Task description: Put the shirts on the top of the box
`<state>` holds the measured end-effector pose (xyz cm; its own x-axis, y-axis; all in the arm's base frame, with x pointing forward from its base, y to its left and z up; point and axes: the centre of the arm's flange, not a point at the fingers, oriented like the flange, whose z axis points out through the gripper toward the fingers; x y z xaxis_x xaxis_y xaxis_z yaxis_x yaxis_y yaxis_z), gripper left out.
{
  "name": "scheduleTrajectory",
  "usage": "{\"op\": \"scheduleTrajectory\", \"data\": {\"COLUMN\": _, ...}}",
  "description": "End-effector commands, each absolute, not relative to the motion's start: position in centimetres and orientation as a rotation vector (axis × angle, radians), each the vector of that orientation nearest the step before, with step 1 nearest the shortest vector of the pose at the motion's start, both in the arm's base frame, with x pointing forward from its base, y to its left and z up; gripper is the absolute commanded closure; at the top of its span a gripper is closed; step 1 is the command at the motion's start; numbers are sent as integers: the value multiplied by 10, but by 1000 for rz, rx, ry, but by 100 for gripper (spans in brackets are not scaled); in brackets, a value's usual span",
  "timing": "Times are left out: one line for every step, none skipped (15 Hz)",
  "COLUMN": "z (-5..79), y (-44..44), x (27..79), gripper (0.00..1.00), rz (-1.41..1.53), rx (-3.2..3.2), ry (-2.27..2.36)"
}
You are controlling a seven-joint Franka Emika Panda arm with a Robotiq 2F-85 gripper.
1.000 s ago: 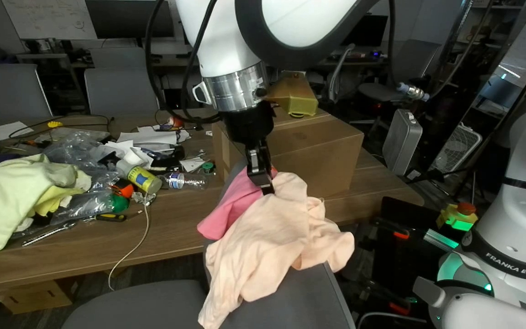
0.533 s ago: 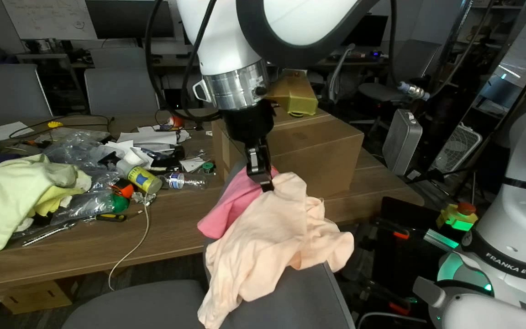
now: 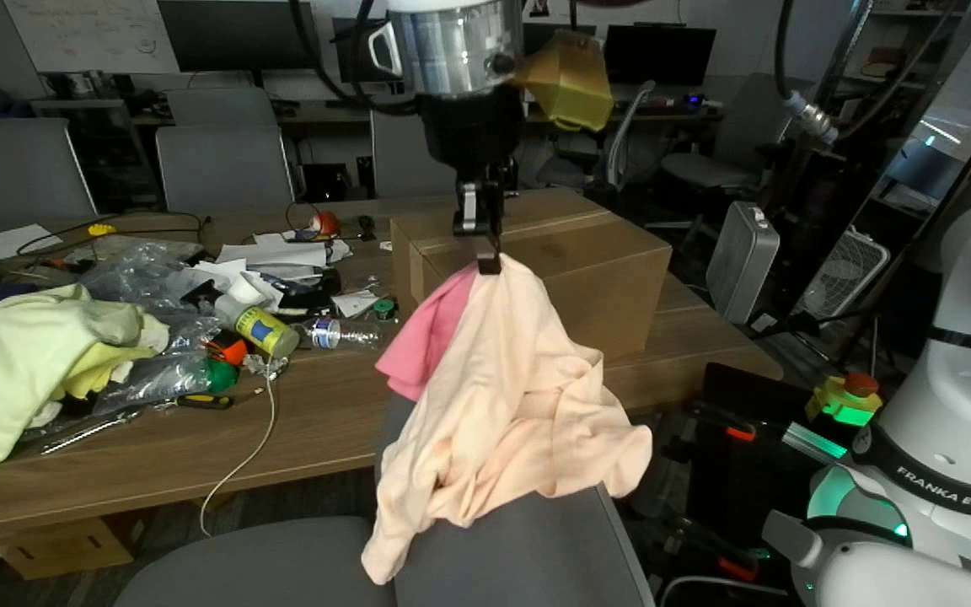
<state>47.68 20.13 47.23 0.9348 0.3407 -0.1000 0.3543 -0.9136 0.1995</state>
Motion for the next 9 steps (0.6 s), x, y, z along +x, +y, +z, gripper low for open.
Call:
{"op": "scheduleTrajectory", "data": {"z": 532, "y": 183, "x": 470, "gripper": 99, "rz": 30, "rx": 2849, "ry": 384}}
{"op": "scheduleTrajectory", "data": {"z": 544, "y": 177, "x": 470, "gripper": 99, "rz": 54, "rx": 2848, "ry": 345}}
{"op": "scheduleTrajectory", "data": {"z": 555, "y": 172, "x": 470, "gripper": 99, "rz": 80, "rx": 2844, "ry": 308}}
{"op": "scheduleTrajectory", "data": {"z": 568, "y": 166, "x": 468, "gripper": 99, "rz": 100, "rx": 2848, "ry": 276}}
{"op": "scheduleTrajectory", "data": {"z": 579, "y": 161, "x": 467, "gripper": 99, "rz": 121, "rx": 2852, "ry": 248}}
{"op": "scheduleTrajectory", "data": {"z": 589, "y": 155, "x": 467, "gripper": 99, "rz": 145, "rx": 2856, "ry": 216}}
{"op": "scheduleTrajectory", "data": {"z": 598, "y": 150, "x": 467, "gripper": 99, "rz": 161, "rx": 2860, "ry": 190}}
{"op": "scheduleTrajectory", "data": {"z": 607, "y": 146, "x": 466, "gripper": 99, "rz": 174, "rx": 2864, "ry": 165}}
{"op": "scheduleTrajectory", "data": {"z": 615, "y": 141, "x": 467, "gripper": 99, "rz": 185, "rx": 2865, "ry": 141}}
